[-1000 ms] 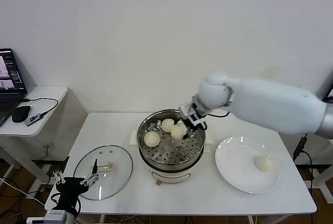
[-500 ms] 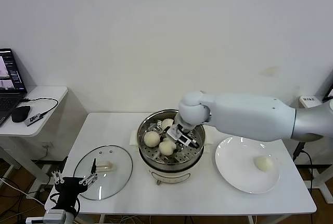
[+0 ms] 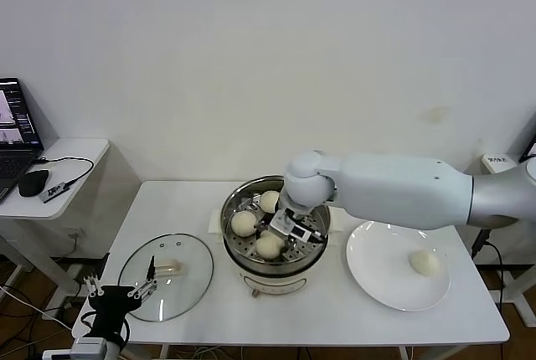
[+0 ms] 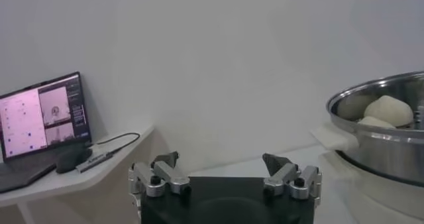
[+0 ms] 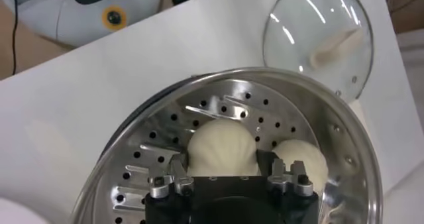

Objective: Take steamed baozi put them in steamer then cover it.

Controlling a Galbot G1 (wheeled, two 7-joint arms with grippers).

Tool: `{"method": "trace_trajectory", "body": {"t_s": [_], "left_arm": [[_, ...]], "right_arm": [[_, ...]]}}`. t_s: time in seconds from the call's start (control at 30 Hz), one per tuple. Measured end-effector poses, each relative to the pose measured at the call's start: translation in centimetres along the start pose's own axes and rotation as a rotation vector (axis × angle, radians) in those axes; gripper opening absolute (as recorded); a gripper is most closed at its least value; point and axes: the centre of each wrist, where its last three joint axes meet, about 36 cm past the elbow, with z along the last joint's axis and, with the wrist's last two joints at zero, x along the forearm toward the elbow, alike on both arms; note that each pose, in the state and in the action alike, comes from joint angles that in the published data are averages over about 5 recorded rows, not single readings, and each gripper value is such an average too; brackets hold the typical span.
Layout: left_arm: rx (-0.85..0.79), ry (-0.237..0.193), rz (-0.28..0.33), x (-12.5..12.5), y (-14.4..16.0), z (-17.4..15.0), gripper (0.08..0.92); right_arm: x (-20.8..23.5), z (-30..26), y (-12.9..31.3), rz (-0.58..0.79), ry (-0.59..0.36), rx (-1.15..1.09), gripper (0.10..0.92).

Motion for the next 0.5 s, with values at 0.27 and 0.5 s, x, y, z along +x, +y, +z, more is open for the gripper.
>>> {"method": "trace_trajectory", "body": {"t_s": [0.27,0.5], "left_arm": [[0.001,-0.004,0.002,0.0,0.0,-0.1,0.823],[-0.005,-0.012,0.008,-0.2,0.0,-0.3,0.823]], "right_arm": [[1.4,0.5,0.5,0.017,0.004,-0.008,0.82],[4.4,2.4,1.5,0.066,0.05,-0.086,0.823]]}}
